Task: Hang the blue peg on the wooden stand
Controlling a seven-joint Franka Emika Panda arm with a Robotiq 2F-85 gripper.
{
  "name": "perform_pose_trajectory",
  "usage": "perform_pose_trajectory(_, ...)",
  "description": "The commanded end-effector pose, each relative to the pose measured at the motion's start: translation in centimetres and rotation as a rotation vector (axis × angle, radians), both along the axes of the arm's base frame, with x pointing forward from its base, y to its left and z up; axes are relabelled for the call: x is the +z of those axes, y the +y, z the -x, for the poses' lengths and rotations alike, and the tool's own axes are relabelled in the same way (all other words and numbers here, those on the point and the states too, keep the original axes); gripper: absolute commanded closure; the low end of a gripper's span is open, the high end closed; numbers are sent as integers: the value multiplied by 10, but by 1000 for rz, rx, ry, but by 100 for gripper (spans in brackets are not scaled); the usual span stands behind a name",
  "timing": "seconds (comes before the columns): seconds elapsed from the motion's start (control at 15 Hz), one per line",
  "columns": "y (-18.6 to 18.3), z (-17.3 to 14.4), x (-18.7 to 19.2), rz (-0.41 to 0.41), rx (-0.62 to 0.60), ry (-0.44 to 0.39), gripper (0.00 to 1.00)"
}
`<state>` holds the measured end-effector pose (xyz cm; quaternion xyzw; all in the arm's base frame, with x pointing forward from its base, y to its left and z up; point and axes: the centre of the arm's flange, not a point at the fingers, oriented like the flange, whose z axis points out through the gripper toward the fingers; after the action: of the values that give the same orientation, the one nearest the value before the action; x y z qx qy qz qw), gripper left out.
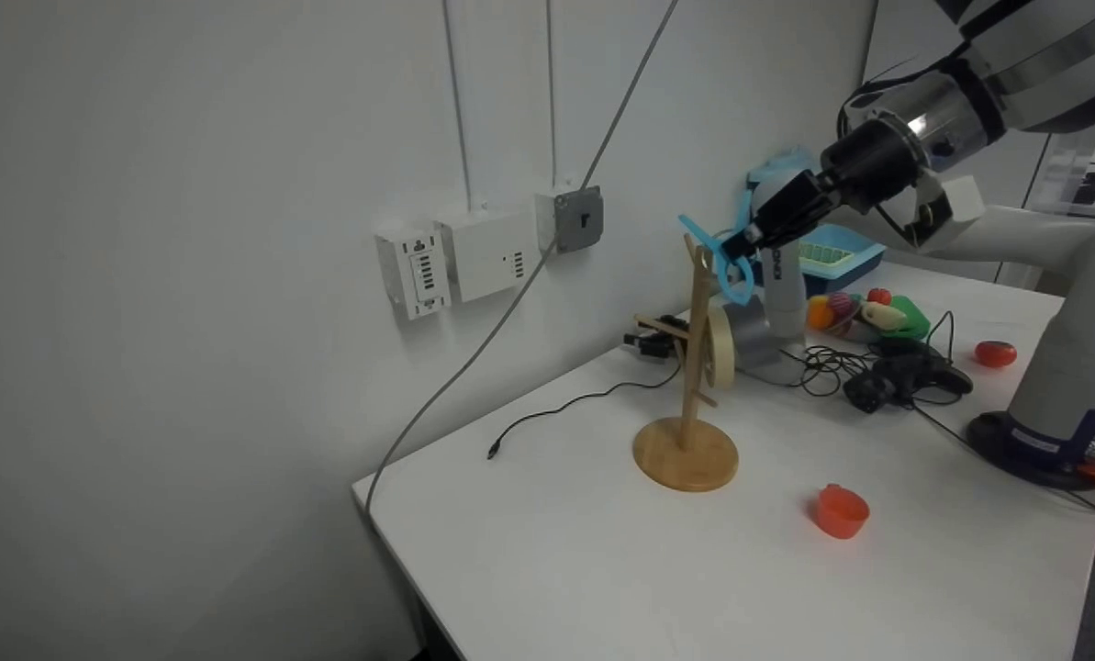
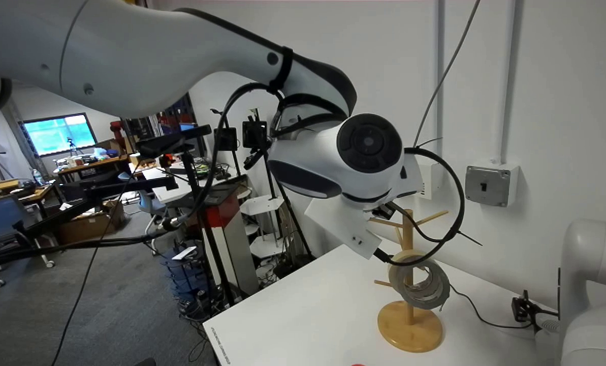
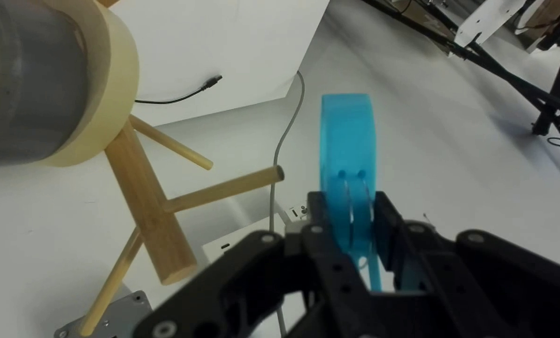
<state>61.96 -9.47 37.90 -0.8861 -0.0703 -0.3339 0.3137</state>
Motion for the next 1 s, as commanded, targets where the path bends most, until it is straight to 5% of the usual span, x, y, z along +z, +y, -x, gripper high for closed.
perform_pose_trajectory(0.0,-12,-7,-1,-7,-7,-13,93)
perform_pose_trajectory(0.93,-21,-30,-10,-6,7,-14,93)
